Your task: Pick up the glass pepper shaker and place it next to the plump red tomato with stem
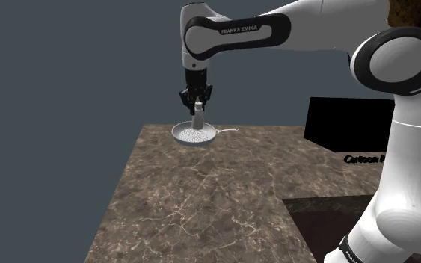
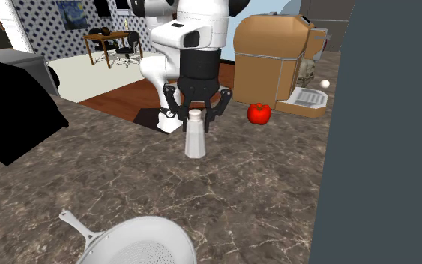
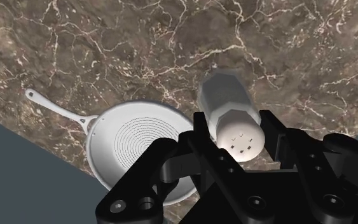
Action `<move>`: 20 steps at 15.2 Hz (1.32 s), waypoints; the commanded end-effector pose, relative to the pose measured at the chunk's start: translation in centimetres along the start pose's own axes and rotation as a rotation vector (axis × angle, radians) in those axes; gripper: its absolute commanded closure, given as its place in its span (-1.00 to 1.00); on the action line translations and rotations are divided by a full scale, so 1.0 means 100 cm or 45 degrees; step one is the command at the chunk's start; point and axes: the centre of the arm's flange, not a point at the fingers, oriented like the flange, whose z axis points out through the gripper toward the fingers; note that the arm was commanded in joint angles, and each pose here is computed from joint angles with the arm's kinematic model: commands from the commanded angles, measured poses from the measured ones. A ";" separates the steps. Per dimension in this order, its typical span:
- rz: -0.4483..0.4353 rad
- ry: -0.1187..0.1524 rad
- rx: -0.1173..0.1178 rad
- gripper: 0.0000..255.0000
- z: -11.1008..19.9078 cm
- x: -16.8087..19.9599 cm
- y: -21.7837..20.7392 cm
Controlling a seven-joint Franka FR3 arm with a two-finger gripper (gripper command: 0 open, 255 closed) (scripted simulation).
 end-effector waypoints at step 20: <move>0.000 0.000 0.000 1.00 -0.019 -0.243 -0.101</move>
